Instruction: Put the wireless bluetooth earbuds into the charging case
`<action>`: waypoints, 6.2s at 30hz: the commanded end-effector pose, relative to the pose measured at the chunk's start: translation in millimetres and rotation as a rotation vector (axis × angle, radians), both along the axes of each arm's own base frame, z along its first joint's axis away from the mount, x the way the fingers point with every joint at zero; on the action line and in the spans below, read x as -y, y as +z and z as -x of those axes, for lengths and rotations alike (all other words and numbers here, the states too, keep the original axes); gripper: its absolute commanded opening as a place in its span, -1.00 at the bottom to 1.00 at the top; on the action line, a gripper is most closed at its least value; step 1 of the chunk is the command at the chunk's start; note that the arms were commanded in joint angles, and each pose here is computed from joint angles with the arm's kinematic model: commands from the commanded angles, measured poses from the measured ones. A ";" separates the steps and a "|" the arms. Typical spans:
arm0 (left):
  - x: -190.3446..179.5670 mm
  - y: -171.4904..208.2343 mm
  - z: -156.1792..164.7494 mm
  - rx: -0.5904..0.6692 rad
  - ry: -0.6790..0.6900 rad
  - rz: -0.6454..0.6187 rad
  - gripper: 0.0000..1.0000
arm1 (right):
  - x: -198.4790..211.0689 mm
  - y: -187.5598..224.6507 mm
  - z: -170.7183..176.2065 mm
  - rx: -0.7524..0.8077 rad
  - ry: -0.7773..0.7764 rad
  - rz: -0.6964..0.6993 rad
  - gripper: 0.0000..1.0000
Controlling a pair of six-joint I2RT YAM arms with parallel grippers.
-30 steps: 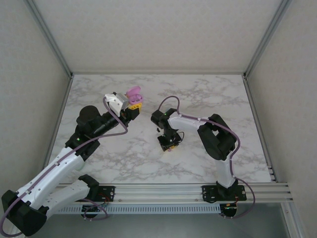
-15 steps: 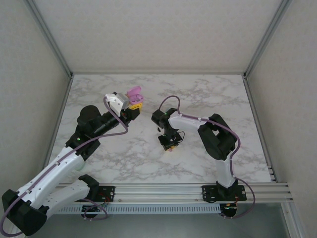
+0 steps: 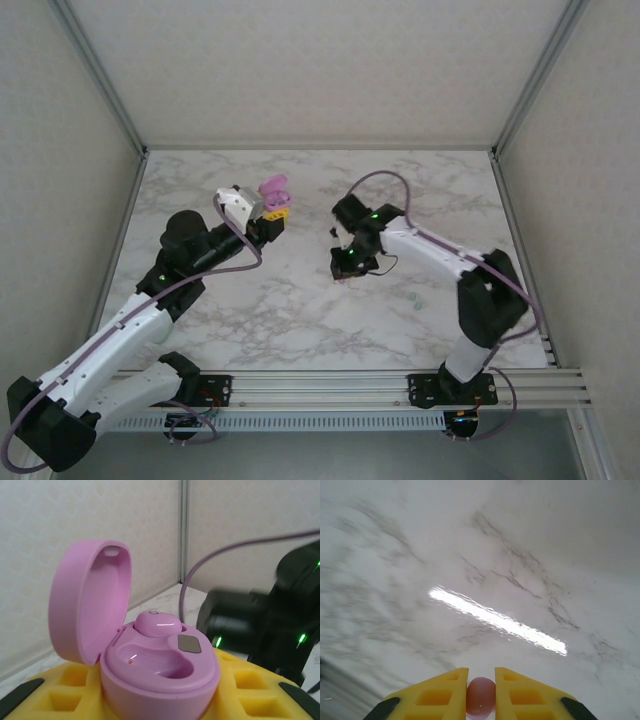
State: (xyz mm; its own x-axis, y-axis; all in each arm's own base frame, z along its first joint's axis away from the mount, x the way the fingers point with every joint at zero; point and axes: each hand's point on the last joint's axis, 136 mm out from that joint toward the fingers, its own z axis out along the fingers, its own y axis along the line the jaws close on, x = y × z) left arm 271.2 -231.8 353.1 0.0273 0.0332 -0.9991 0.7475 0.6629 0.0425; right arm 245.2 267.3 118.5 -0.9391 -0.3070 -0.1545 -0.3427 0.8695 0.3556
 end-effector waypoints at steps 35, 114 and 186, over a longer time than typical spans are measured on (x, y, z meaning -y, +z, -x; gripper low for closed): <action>54.7 -1.5 2.9 0.021 -0.215 0.013 -0.34 | -59.2 287.6 0.8 0.280 0.043 -0.912 -0.62; 61.1 7.3 5.3 0.025 -0.225 0.047 -0.35 | -76.2 254.6 -19.1 0.293 -0.008 -0.729 -0.40; 78.9 9.1 14.0 0.032 -0.281 0.005 -0.35 | -27.6 255.1 -37.2 0.139 -0.204 -0.738 0.35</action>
State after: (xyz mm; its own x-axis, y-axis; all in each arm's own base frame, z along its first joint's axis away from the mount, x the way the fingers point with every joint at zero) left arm 257.3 -308.2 343.7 0.0364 0.0596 -0.9976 0.9040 0.4236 0.0583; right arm 301.9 298.1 362.9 -0.9231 0.1458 -0.3557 -0.2395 0.5058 0.8287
